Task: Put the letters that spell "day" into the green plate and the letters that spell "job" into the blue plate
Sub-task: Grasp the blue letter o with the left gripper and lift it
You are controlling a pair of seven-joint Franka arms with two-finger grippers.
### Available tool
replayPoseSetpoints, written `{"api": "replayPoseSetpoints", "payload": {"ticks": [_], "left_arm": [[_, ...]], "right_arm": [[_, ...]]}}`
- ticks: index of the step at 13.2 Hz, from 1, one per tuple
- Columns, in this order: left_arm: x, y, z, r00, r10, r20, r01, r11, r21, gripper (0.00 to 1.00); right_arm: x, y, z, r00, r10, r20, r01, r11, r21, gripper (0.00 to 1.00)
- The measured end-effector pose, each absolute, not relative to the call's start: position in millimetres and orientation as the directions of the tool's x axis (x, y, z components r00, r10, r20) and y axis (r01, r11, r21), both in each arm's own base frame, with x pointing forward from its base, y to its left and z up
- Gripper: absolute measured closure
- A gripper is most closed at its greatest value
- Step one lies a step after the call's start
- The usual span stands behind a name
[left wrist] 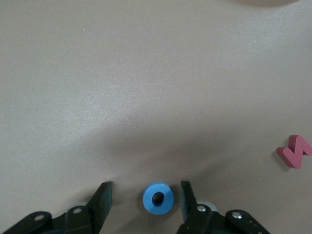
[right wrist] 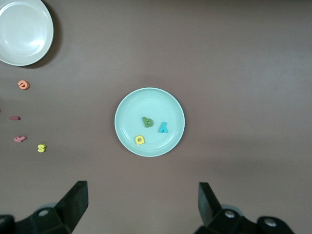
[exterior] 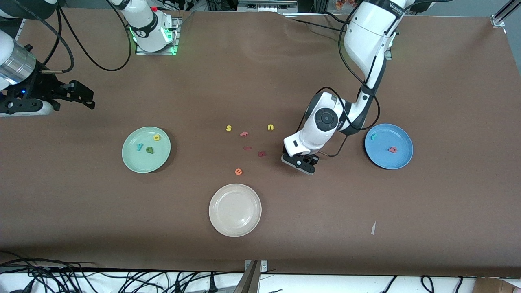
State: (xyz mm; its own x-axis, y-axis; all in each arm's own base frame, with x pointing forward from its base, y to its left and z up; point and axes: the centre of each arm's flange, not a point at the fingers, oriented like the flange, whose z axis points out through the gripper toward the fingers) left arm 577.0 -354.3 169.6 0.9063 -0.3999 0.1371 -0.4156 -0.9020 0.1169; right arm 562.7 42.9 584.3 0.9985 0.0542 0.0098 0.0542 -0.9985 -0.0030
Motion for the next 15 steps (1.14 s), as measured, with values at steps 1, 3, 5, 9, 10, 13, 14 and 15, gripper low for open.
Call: {"api": "replayPoseSetpoints", "payload": {"ticks": [1,3,5,9,10,13,14,15], "left_arm": [[576.8,-354.6,169.5,0.906,-0.401,0.137,-0.417,-0.902,0.116,0.34],[576.5,-355.2,169.4,0.904,-0.405,0.137,-0.42,-0.9,0.113,0.33],[575.9,-356.2,169.4,0.901,-0.411,0.138,-0.426,-0.898,0.108,0.34],[575.9,-357.1,169.9,0.9,-0.414,0.14,-0.429,-0.897,0.107,0.44],[575.9,-357.1,169.8,0.9,-0.414,0.14,-0.429,-0.897,0.107,0.44],[576.4,-356.3,169.8,0.9,-0.413,0.14,-0.429,-0.897,0.106,0.54],[576.7,-355.8,169.6,0.9,-0.414,0.14,-0.429,-0.897,0.105,0.59],[576.7,-355.6,169.3,0.9,-0.414,0.139,-0.429,-0.897,0.104,0.59]], "right_arm": [[562.7,43.0,584.3,0.998,0.054,0.01,0.054,-0.999,-0.003,0.0],[562.7,43.0,584.3,0.998,0.054,0.01,0.054,-0.999,-0.003,0.0],[562.7,43.0,584.3,0.998,0.054,0.01,0.054,-0.999,-0.003,0.0],[562.7,43.4,584.3,0.998,0.055,0.01,0.055,-0.998,-0.003,0.0],[562.7,43.4,584.3,0.998,0.055,0.01,0.055,-0.998,-0.003,0.0],[562.7,43.4,584.3,0.998,0.055,0.01,0.055,-0.999,-0.003,0.0],[562.7,43.4,584.3,0.998,0.055,0.01,0.055,-0.999,-0.003,0.0],[562.7,43.4,584.3,0.998,0.055,0.01,0.055,-0.999,-0.003,0.0]]}}
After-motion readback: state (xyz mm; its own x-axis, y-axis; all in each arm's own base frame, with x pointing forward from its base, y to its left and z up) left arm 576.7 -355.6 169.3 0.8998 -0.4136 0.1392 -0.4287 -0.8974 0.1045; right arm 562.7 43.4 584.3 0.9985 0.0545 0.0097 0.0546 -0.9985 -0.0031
